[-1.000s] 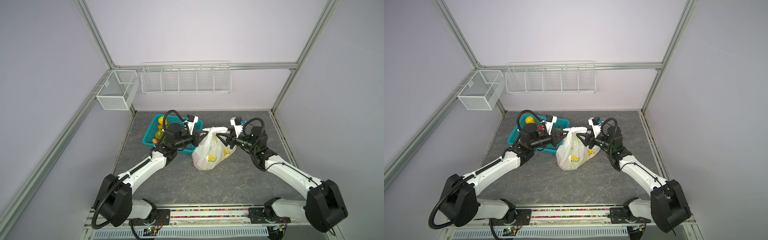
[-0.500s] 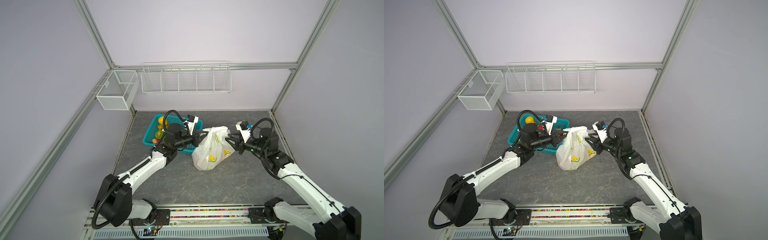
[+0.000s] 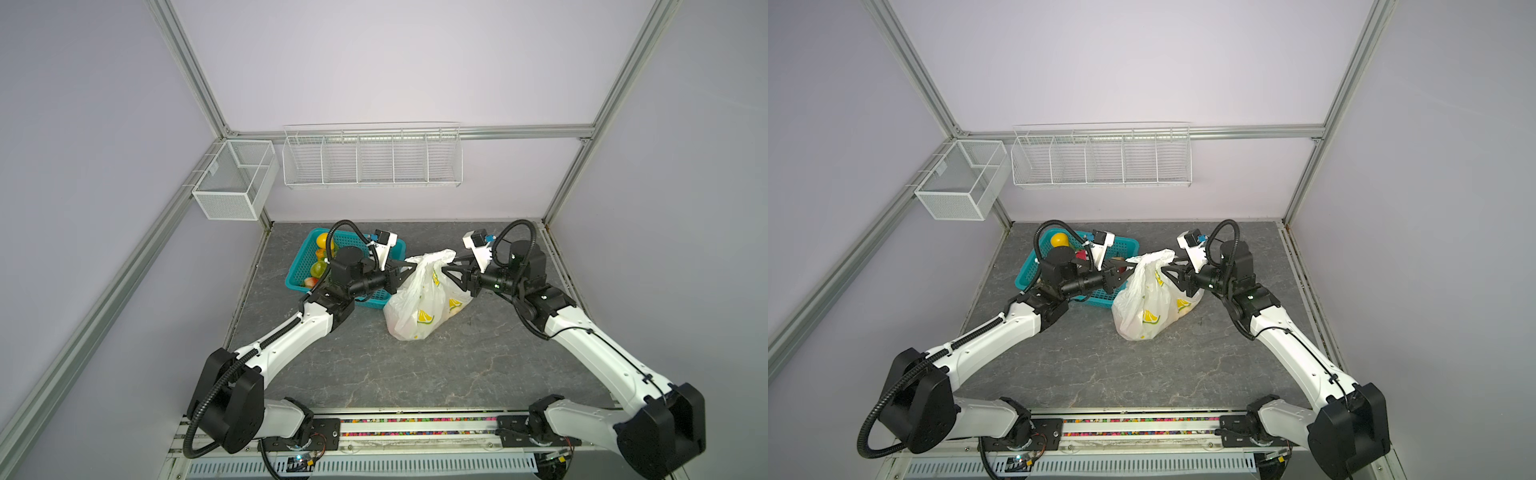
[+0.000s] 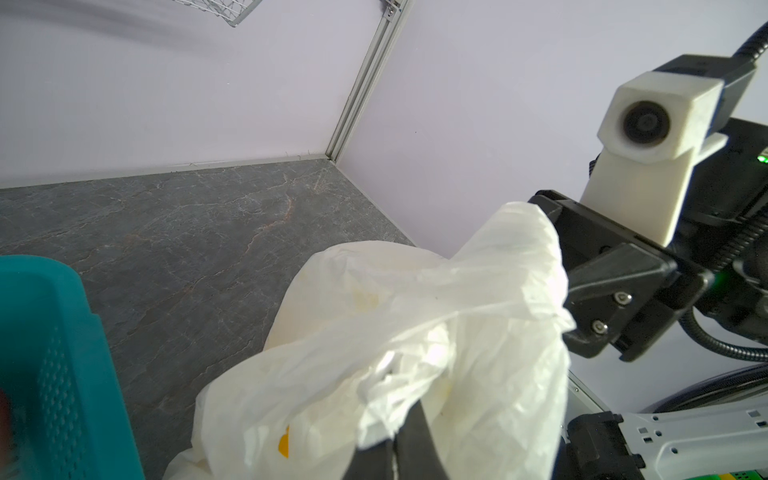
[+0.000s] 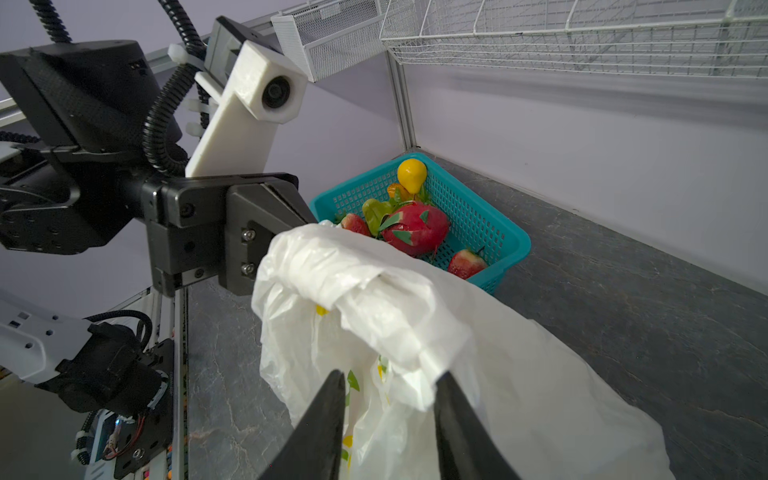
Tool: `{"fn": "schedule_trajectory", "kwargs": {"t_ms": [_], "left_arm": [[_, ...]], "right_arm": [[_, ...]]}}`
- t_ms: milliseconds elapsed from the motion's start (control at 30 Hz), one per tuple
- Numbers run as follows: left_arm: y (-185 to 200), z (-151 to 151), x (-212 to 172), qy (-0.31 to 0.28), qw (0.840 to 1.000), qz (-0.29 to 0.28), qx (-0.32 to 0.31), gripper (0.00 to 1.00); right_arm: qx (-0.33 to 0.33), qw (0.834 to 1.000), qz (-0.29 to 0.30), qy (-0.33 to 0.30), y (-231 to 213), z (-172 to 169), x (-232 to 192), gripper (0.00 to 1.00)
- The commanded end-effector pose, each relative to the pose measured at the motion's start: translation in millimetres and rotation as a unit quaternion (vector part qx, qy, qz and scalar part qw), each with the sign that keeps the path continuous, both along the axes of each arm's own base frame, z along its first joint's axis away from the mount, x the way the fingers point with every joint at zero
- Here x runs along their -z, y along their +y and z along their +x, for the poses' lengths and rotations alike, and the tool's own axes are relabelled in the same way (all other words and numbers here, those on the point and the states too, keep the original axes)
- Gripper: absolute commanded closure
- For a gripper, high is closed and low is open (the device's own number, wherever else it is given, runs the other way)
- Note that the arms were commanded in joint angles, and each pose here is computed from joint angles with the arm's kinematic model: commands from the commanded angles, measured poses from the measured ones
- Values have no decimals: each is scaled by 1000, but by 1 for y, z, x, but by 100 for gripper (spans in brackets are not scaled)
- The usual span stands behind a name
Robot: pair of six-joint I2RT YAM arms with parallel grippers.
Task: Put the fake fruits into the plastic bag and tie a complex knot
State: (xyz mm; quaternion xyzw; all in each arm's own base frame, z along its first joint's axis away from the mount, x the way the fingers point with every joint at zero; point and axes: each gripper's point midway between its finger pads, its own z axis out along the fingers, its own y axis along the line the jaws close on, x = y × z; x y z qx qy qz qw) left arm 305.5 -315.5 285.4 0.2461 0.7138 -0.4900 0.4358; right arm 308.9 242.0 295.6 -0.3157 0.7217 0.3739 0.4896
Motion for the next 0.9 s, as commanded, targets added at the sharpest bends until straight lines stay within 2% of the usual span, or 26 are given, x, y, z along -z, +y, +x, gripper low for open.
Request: {"fn": "schedule_trajectory", "kwargs": {"t_ms": [0, 233, 433, 700, 867], "left_arm": [[-4, -4, -9, -13, 1000, -10, 14, 100], [-5, -5, -9, -14, 1000, -9, 15, 100], [-6, -5, -9, -14, 1000, -10, 17, 100], [-4, -6, -12, -17, 1000, -11, 12, 100], [4, -5, -18, -26, 1000, -12, -13, 100]], "right_arm": [[-7, 1000, 17, -19, 1, 4, -17, 61], [-19, 999, 29, -35, 4, 3, -31, 63], [-22, 998, 33, -42, 5, 5, -36, 69], [-14, 999, 23, -38, 2, 8, -32, 93], [34, 999, -2, -16, -14, 5, -17, 93]]}}
